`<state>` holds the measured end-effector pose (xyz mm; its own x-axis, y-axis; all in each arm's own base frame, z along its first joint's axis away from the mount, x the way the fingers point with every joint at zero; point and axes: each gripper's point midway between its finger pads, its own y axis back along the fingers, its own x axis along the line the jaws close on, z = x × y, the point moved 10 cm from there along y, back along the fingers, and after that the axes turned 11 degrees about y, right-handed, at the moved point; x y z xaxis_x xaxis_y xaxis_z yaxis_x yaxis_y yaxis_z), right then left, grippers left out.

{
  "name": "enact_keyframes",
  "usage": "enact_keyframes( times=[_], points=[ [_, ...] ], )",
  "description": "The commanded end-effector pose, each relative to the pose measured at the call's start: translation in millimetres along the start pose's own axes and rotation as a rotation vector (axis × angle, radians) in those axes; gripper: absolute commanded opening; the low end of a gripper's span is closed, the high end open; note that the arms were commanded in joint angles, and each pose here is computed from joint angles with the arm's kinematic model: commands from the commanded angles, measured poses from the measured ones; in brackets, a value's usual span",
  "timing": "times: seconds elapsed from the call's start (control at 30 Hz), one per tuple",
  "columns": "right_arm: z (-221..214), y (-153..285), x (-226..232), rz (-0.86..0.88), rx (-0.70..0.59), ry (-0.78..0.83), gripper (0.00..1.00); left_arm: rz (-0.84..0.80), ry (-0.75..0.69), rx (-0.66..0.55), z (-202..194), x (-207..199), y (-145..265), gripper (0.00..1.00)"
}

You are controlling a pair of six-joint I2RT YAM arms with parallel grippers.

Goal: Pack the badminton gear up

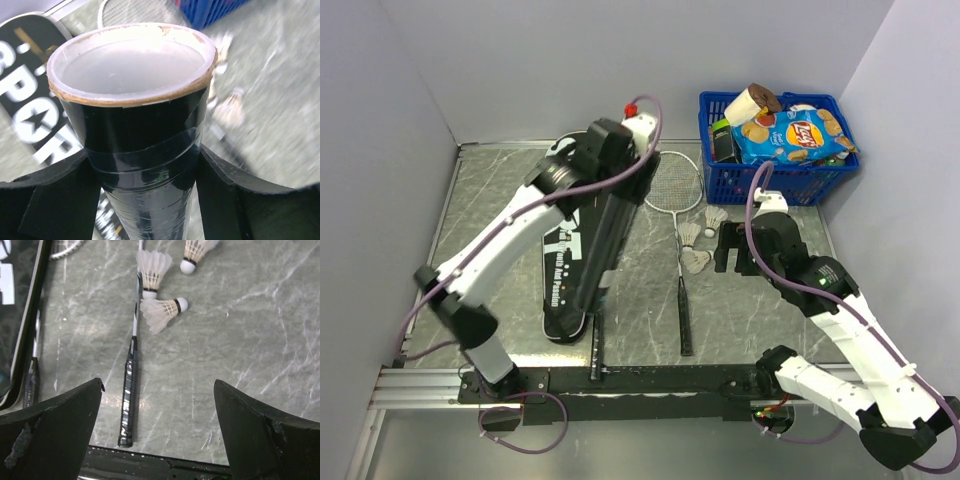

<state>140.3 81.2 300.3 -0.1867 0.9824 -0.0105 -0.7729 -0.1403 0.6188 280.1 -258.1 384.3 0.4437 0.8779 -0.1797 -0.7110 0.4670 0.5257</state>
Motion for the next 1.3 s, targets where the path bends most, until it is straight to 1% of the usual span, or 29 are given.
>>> enact_keyframes(
  times=[0.0, 0.03, 0.07, 0.13, 0.17, 0.2, 0.23, 0.27, 0.3, 0.33, 0.37, 0.43, 0.47, 0.53, 0.6, 0.63, 0.67, 0.73, 0.77, 0.8, 0.9, 0.97, 1.03, 1.1, 1.17, 1.2, 1.27],
  points=[
    [17.9, 10.9, 0.5, 0.027, -0.054, 0.008, 1.00, 0.131, -0.204, 0.098, -38.9, 6.8, 22.8, 0.33],
    [18.3, 10.5, 1.0, 0.030, -0.055, 0.010, 1.00, 0.145, -0.212, 0.078, -39.9, 7.5, 33.2, 0.32],
    [18.7, 10.4, 1.2, 0.033, -0.054, 0.009, 1.00, 0.178, -0.259, 0.093, -48.3, 11.3, 34.0, 0.33],
    [17.1, 9.9, 2.5, 0.047, -0.048, 0.008, 1.00, 0.186, -0.307, 0.070, -55.0, 9.5, 49.9, 0.39],
    [16.1, 9.0, 2.9, 0.051, -0.042, 0.010, 1.00, 0.203, -0.330, 0.099, -67.7, 12.6, 48.5, 0.40],
    [14.9, 7.8, 3.5, 0.052, -0.035, 0.007, 1.00, 0.206, -0.349, 0.104, -73.6, 12.2, 53.2, 0.40],
    [13.7, 7.4, 3.8, 0.058, -0.031, 0.008, 1.00, 0.197, -0.353, 0.087, -75.1, 15.4, 63.4, 0.41],
    [13.3, 7.1, 3.9, 0.060, -0.032, 0.009, 1.00, 0.187, -0.365, 0.113, -87.4, 18.4, 62.4, 0.41],
    [11.8, 5.9, 4.0, 0.060, -0.029, 0.011, 1.00, 0.147, -0.374, 0.107, -91.1, 17.8, 64.2, 0.41],
    [11.0, 5.3, 4.0, 0.061, -0.026, 0.015, 1.00, 0.126, -0.377, 0.079, -92.1, 21.0, 74.5, 0.41],
    [10.1, 4.7, 3.7, 0.059, -0.025, 0.019, 1.00, 0.118, -0.390, 0.095, -104.5, 24.4, 72.8, 0.42],
    [7.8, 4.4, 3.3, 0.063, -0.020, 0.028, 1.00, 0.076, -0.381, 0.043, -106.5, 26.2, 81.4, 0.43],
    [6.6, 6.2, 3.3, 0.078, -0.024, 0.030, 1.00, 0.067, -0.390, 0.057, -114.0, 28.3, 79.9, 0.43],
    [3.7, 7.2, 3.6, 0.099, -0.031, 0.042, 1.00, 0.020, -0.390, 0.034, -117.1, 28.3, 84.8, 0.45],
    [0.3, 13.1, 5.2, 0.162, -0.054, 0.050, 1.00, -0.014, -0.405, 0.043, -129.4, 30.3, 81.1, 0.45],
    [1.2, 15.3, 7.0, 0.197, -0.074, 0.052, 1.00, -0.050, -0.411, -0.001, -127.9, 29.3, 83.4, 0.45],
    [-0.3, 21.0, 9.3, 0.260, -0.088, 0.061, 1.00, -0.112, -0.428, 0.019, -139.3, 27.2, 79.3, 0.45],
    [0.2, 28.8, 12.1, 0.337, -0.122, 0.076, 1.00, -0.182, -0.430, -0.041, -139.4, 23.5, 83.6, 0.45],
    [-0.2, 31.2, 13.2, 0.373, -0.131, 0.097, 1.00, -0.234, -0.435, -0.036, -145.9, 20.4, 82.7, 0.45],
    [-0.5, 36.3, 17.2, 0.448, -0.137, 0.112, 1.00, -0.262, -0.434, -0.051, -146.2, 19.4, 86.1, 0.46],
    [0.7, 46.8, 21.5, 0.554, -0.161, 0.137, 0.96, -0.332, -0.428, -0.045, -151.7, 15.5, 87.5, 0.47],
    [3.9, 51.0, 24.1, 0.601, -0.168, 0.144, 0.95, -0.384, -0.419, -0.046, -156.1, 11.9, 86.3, 0.48],
    [5.9, 51.9, 29.3, 0.667, -0.152, 0.151, 0.93, -0.425, -0.406, -0.045, -161.6, 9.4, 86.0, 0.48],
    [10.0, 53.0, 33.4, 0.713, -0.157, 0.148, 0.89, -0.479, -0.389, -0.084, -160.4, 3.8, 88.6, 0.48],
    [13.1, 53.6, 39.8, 0.787, -0.150, 0.138, 0.86, -0.510, -0.365, -0.094, -163.7, 1.1, 88.3, 0.49],
    [16.8, 54.3, 42.0, 0.811, -0.169, 0.132, 0.85, -0.549, -0.357, -0.111, -162.9, -2.4, 90.5, 0.50],
    [21.1, 56.8, 46.7, 0.869, -0.171, 0.123, 0.83, -0.585, -0.338, -0.102, -168.3, -4.8, 89.3, 0.50]
  ],
)
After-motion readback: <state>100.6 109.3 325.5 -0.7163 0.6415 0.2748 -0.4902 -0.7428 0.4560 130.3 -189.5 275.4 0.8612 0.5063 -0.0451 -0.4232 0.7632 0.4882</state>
